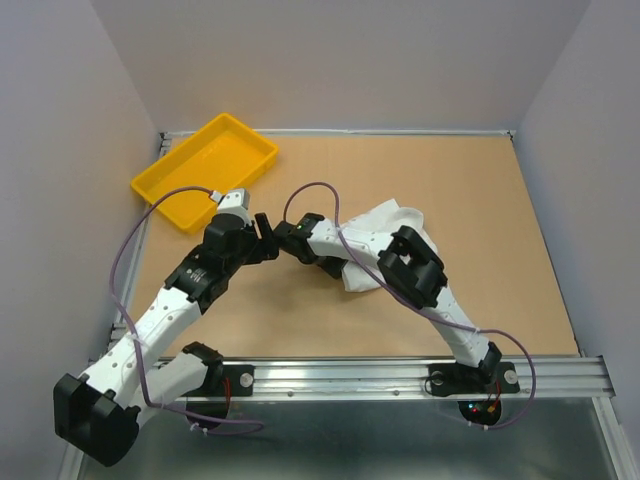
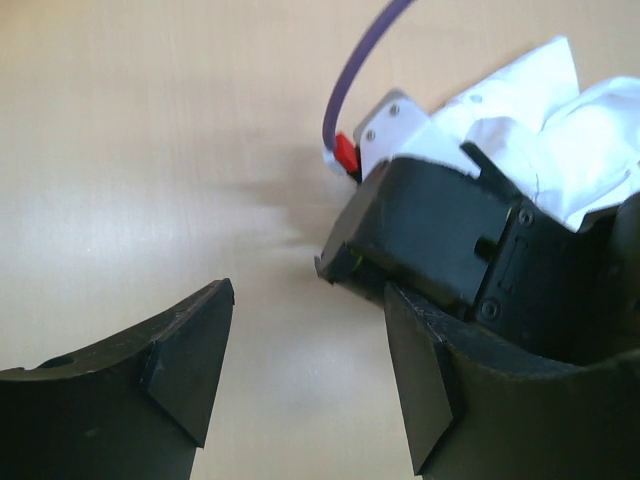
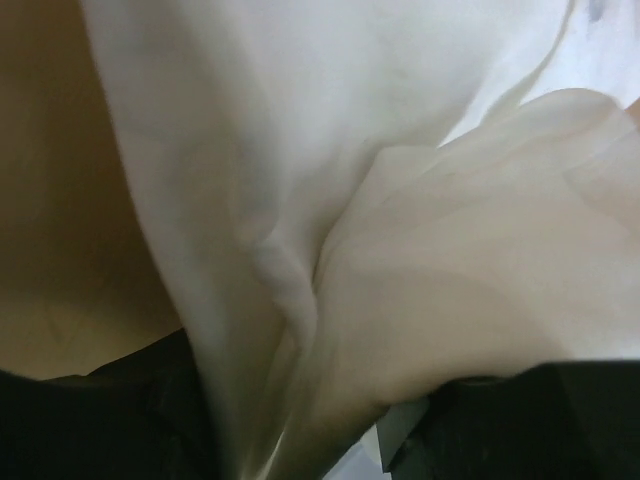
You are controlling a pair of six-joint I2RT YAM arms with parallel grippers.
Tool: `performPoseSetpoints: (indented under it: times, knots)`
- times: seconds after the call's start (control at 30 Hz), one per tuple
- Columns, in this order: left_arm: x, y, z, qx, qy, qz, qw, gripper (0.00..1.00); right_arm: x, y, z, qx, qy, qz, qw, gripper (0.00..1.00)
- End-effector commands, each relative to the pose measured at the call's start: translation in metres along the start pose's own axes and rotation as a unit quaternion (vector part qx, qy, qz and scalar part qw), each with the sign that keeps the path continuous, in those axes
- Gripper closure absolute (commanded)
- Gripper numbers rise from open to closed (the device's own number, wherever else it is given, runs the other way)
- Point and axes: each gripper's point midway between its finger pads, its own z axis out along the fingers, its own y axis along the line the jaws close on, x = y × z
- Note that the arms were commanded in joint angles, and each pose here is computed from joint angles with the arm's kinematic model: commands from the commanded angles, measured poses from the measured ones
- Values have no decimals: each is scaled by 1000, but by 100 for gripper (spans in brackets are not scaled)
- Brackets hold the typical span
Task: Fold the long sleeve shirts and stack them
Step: Fold the shirt
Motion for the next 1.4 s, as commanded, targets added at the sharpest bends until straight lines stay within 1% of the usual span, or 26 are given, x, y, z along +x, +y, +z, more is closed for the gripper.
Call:
performPoseSetpoints:
  times: [0.0,0.1,0.3,0.37,0.43,0.47,0.53,0.6,0.67,0.73,0.77,0.87,0.9,0.93,0.97,1.0,1.03,1.07,1.1,1.13,1.17,1.2,1.23,1.3,1.33,1.37]
  knots:
    - [-39,-1,-13,-4,-81,-23,996,27,3,27,-35,-49,-38,-5,998,39]
    - [-48,3,-20,-15,-102,-31,994,27,0,34,-53,-81,-52,0,995,30]
    - [-69,17,-41,-50,-157,-65,984,27,-9,35,-81,-131,-88,16,987,27]
    - [-85,25,-61,-64,-203,-92,973,28,-11,33,-89,-142,-98,21,985,27]
    - [-98,31,-83,-64,-247,-119,959,22,-13,35,-93,-153,-107,24,982,27]
    - [-105,38,-92,-77,-270,-128,951,16,-15,34,-101,-166,-118,28,979,27]
    - [-115,43,-111,-80,-304,-136,939,13,-21,37,-116,-199,-138,36,970,27]
    - [-119,44,-117,-81,-314,-131,937,13,-31,34,-133,-221,-164,45,960,27]
    - [-119,45,-116,-86,-311,-125,938,13,-37,32,-150,-243,-184,51,951,27]
    - [-118,41,-111,-82,-302,-116,943,12,-43,23,-161,-244,-201,68,946,27]
    - [-119,38,-109,-76,-302,-107,944,12,-44,13,-166,-239,-210,82,945,24]
    - [-115,28,-98,-53,-288,-86,952,12,-43,-14,-157,-245,-202,149,937,23]
    - [-115,26,-93,-49,-287,-69,954,12,-45,-40,-159,-251,-212,197,924,23]
    - [-113,17,-89,-27,-279,-53,958,12,-43,-50,-156,-256,-211,220,917,23]
    - [-111,13,-85,-17,-273,-34,961,13,-34,-54,-145,-262,-195,237,915,23]
    - [-111,6,-77,-6,-267,-1,964,13,-34,-85,-150,-265,-216,288,894,23]
    - [-103,-9,-70,34,-246,32,968,12,-31,-98,-146,-264,-220,313,886,23]
    - [-103,-19,-67,58,-243,52,967,12,-25,-110,-144,-264,-222,339,875,21]
    - [-101,-30,-57,78,-229,73,968,13,-17,-126,-122,-258,-210,386,861,18]
    - [-94,-44,-51,114,-210,112,965,13,-7,-143,-128,-262,-224,413,843,17]
    - [-89,-53,-46,135,-194,129,963,12,-1,-150,-124,-274,-223,435,829,16]
    - [-81,-57,-31,142,-167,149,964,12,17,-158,-95,-269,-192,475,816,12]
    - [-79,-72,-29,166,-158,181,956,12,20,-171,-107,-289,-223,493,790,10]
    - [-70,-85,-19,177,-135,213,951,12,32,-180,-96,-305,-226,519,766,8]
    - [-61,-103,-12,189,-118,228,948,12,44,-187,-75,-302,-213,553,747,7]
    - [-57,-110,-9,189,-117,280,934,12,49,-185,-72,-315,-209,563,735,6]
